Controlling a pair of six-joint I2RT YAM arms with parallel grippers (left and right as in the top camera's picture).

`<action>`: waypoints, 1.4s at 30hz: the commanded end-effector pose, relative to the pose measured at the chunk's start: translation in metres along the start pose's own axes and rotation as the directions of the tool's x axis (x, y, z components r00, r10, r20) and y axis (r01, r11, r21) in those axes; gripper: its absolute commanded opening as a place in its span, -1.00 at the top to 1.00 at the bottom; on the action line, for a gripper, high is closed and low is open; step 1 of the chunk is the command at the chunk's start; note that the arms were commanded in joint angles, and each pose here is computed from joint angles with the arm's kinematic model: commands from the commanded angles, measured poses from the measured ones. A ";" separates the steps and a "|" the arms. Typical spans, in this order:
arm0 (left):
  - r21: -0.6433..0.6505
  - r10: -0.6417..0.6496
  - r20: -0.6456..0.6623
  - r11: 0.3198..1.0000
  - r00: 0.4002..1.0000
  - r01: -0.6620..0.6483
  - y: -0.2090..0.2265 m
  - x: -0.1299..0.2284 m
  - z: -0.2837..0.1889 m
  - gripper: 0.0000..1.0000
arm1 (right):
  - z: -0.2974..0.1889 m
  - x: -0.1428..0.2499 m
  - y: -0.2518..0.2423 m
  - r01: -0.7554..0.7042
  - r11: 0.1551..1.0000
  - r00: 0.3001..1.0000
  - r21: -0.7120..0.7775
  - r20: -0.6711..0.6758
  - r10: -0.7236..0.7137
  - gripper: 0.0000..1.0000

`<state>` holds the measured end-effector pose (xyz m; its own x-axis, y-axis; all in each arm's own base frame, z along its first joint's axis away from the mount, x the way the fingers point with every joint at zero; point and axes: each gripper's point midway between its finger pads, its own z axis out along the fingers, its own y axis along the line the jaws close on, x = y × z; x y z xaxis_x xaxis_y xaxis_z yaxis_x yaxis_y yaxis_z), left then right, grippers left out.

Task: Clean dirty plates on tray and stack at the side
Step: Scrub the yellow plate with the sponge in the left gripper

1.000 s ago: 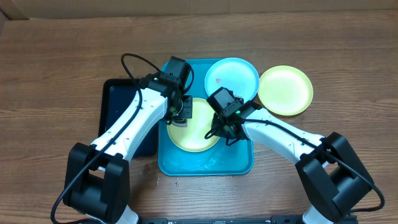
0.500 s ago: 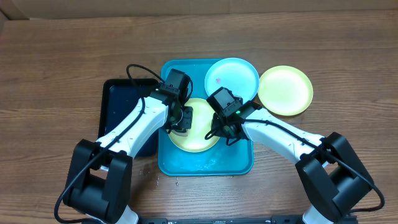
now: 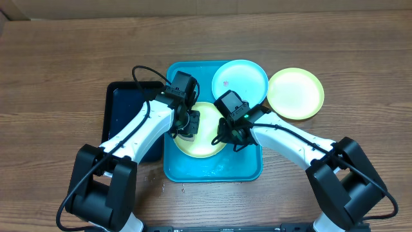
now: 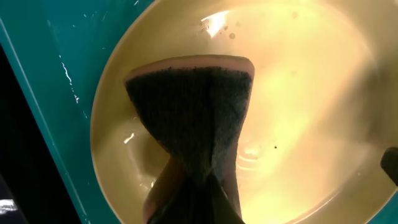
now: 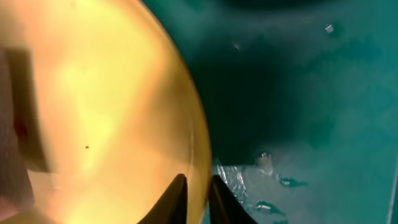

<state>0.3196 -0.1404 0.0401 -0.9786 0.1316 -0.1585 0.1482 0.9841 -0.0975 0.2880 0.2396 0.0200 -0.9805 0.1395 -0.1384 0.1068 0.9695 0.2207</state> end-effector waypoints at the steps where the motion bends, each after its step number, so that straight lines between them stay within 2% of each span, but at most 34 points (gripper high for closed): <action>1: 0.015 0.053 0.018 0.998 0.998 -0.053 -0.003 -0.002 -0.004 0.92 | -0.002 0.002 0.003 -0.028 0.999 1.000 -0.018 -0.012 0.028 0.82; 4: 0.009 0.058 0.020 0.998 0.998 -0.059 -0.002 -0.002 -0.004 0.92 | -0.002 0.002 0.002 -0.028 0.999 1.000 -0.016 -0.009 0.028 0.92; 13: -0.041 0.053 0.020 0.998 0.998 -0.053 0.007 -0.003 -0.001 0.92 | -0.002 0.002 0.002 -0.028 0.999 1.000 -0.017 -0.008 0.028 0.92; 18: -0.040 0.041 -0.040 0.998 0.998 -0.043 0.008 0.007 0.013 0.92 | -0.002 0.001 0.003 -0.028 0.999 1.000 -0.017 -0.008 0.028 0.92; 19: -0.042 0.040 -0.055 0.998 0.998 -0.043 0.008 0.009 0.017 0.92 | -0.002 0.001 0.003 -0.028 0.999 1.000 -0.017 -0.008 0.028 0.90; 21: -0.048 0.038 -0.086 0.998 0.996 -0.042 0.010 0.013 0.027 0.92 | -0.002 0.001 0.003 -0.028 0.999 1.000 -0.017 -0.008 0.028 0.64; 23: -0.047 0.036 -0.121 0.998 0.992 -0.042 0.010 0.019 0.037 0.92 | -0.002 0.001 0.003 -0.028 0.999 1.000 -0.017 -0.008 0.028 0.58; 25: -0.013 0.033 -0.163 0.999 0.986 -0.036 0.005 0.027 0.046 0.92 | -0.002 0.001 0.003 -0.028 0.999 1.000 -0.017 -0.008 0.028 0.64; 26: 0.009 0.032 -0.183 0.999 0.983 -0.031 0.002 0.030 0.050 0.92 | -0.002 0.001 0.003 -0.028 0.999 1.000 -0.017 -0.008 0.028 0.72; 27: 0.067 0.031 -0.216 0.998 0.976 -0.017 -0.008 0.036 0.055 0.92 | -0.002 0.001 0.003 -0.028 0.999 1.000 -0.020 -0.006 0.027 0.89; 28: 0.106 0.042 -0.231 0.994 0.972 -0.017 -0.014 0.039 0.057 0.92 | -0.002 0.001 0.004 -0.027 0.999 1.000 -0.021 -0.005 0.027 0.92; 34: 0.244 0.059 -0.234 0.970 0.970 0.000 -0.038 0.037 0.044 0.92 | -0.001 0.001 0.004 -0.027 0.999 1.000 -0.022 -0.004 0.027 0.92; 39: 0.375 0.078 -0.167 0.927 0.983 -0.010 -0.066 0.011 0.014 0.92 | -0.001 0.001 0.003 -0.027 0.999 1.000 -0.021 -0.005 0.027 0.89; 42: 0.385 0.091 -0.090 0.922 0.992 -0.049 -0.073 -0.013 -0.019 0.92 | -0.001 0.001 0.003 -0.027 0.999 1.000 -0.021 -0.005 0.027 0.78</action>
<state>0.3014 -0.1848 0.0265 -0.9821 0.1871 0.0233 0.1660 0.9169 -0.3629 0.2870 0.2411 0.0199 -0.9784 0.1651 -0.1246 0.1328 0.9633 0.2334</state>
